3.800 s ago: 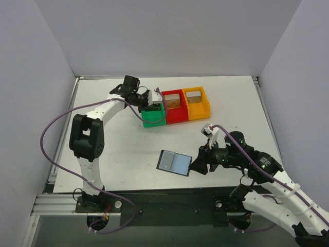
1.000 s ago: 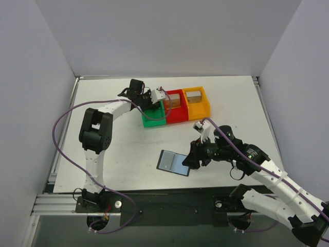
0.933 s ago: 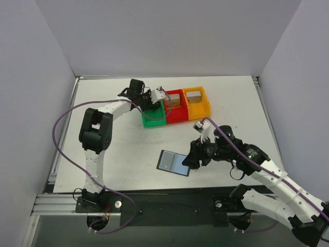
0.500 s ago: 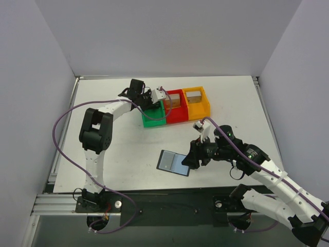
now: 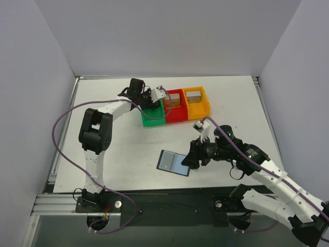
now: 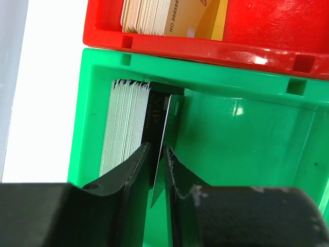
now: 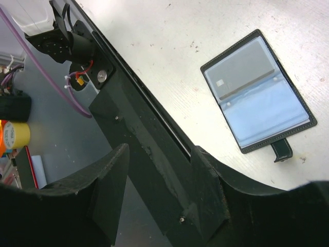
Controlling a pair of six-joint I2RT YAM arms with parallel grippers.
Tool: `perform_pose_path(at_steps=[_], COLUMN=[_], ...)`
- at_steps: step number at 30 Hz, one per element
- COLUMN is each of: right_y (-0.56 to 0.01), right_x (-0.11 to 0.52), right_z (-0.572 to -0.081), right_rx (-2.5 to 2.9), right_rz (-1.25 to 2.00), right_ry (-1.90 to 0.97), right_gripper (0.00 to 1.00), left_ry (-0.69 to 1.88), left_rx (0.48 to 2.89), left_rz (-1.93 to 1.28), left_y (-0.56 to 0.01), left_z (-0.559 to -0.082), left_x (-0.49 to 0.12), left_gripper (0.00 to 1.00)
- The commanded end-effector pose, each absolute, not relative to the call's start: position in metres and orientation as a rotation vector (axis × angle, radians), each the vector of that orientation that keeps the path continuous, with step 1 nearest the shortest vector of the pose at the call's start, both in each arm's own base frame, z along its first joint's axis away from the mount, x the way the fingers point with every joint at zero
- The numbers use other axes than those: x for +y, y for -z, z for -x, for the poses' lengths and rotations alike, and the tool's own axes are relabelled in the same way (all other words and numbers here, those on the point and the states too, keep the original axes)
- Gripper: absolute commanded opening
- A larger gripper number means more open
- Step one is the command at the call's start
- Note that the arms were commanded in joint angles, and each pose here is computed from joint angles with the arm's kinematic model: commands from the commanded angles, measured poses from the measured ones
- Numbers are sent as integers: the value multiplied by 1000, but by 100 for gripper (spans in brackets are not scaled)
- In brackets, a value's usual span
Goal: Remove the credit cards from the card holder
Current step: Place the credit card in the storage box.
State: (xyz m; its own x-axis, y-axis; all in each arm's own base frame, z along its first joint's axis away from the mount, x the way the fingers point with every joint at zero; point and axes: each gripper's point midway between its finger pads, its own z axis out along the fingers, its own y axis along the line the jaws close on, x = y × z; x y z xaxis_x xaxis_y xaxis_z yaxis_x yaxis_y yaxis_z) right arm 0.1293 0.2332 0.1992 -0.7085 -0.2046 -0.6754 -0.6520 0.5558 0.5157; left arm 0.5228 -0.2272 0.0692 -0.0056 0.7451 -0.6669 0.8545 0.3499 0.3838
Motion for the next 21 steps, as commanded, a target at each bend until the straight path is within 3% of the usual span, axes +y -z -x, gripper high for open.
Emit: perform_pose_path(at_steps=[1, 13, 17, 21], right_y=[-203, -202, -203, -197], right_x=[238, 238, 238, 236], right_z=[-129, -129, -129, -133], right_rx=[2216, 2216, 2214, 2231], right_rz=[693, 691, 692, 677], right_ry=[-1095, -1094, -1096, -1061], right_gripper=[47, 47, 47, 47], left_ry=[83, 27, -22, -82], left_rx=[1624, 1592, 1559, 1531], left_rz=[-1339, -1288, -1226, -1094], left_y=[-141, -164, -196, -251], left_z=[-544, -556, -556, -525], left_x=[-232, -230, -227, -234], left_gripper=[27, 28, 28, 28])
